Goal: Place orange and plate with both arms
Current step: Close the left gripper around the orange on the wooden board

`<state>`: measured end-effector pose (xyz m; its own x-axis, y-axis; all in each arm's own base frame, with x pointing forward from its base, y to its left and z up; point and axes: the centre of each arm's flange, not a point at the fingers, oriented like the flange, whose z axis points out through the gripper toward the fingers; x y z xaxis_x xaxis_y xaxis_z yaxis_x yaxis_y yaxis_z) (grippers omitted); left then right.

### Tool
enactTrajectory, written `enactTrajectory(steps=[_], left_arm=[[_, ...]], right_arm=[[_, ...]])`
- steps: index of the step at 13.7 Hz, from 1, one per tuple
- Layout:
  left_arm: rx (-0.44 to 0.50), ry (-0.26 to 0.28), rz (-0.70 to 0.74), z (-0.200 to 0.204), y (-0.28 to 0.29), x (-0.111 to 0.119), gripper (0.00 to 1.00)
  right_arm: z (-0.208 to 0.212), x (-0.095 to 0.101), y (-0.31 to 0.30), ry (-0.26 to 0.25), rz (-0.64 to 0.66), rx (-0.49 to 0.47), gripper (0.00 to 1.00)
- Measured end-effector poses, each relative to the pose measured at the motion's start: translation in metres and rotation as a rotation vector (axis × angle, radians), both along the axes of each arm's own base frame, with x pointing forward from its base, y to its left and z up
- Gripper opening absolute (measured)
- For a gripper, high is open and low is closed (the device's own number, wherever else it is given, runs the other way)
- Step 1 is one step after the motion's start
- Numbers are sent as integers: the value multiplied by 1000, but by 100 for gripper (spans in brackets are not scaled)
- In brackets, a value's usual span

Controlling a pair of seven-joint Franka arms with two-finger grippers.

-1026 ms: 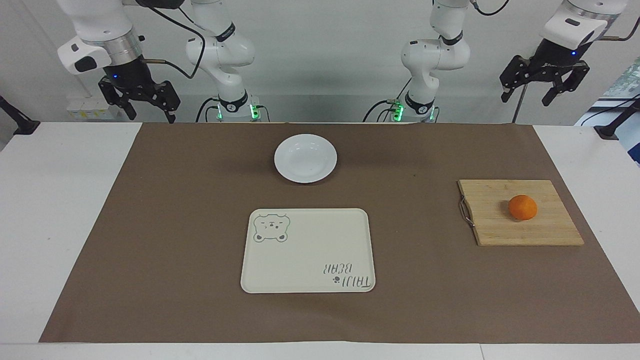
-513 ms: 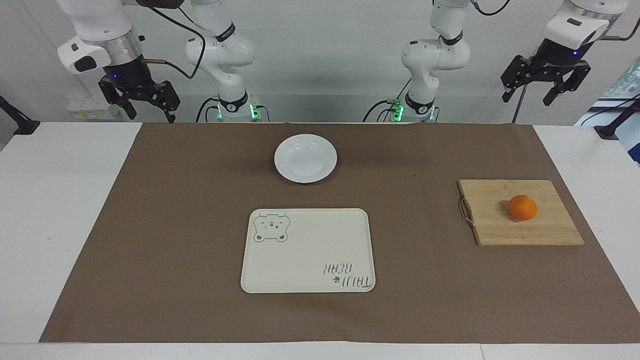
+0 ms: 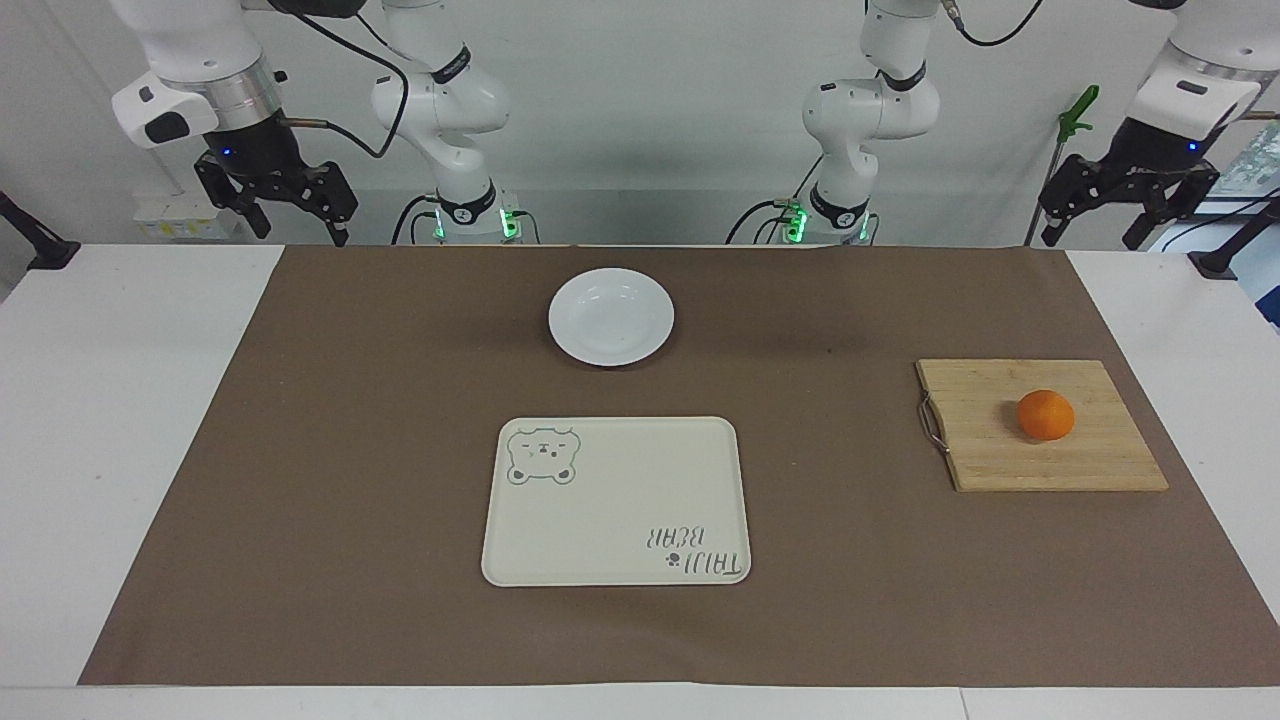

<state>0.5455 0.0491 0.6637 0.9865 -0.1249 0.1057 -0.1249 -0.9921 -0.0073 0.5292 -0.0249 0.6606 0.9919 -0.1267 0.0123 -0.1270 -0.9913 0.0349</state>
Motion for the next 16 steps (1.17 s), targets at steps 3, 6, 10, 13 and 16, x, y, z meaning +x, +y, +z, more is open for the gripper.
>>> enactTrajectory(steps=[3, 6, 10, 13, 16], left_arm=[[6, 17, -15, -50, 33, 9, 100], [12, 19, -26, -108, 57, 14, 100], [11, 31, -9, -169, 68, 9, 100], [11, 43, 11, -213, 80, 9, 100], [15, 51, 21, -250, 89, 19, 100]], right_arm=[[0, 0, 0, 0, 0, 0, 100], [0, 0, 0, 0, 0, 0, 100], [0, 0, 0, 0, 0, 0, 100], [0, 0, 0, 0, 0, 0, 100], [0, 0, 0, 0, 0, 0, 100]])
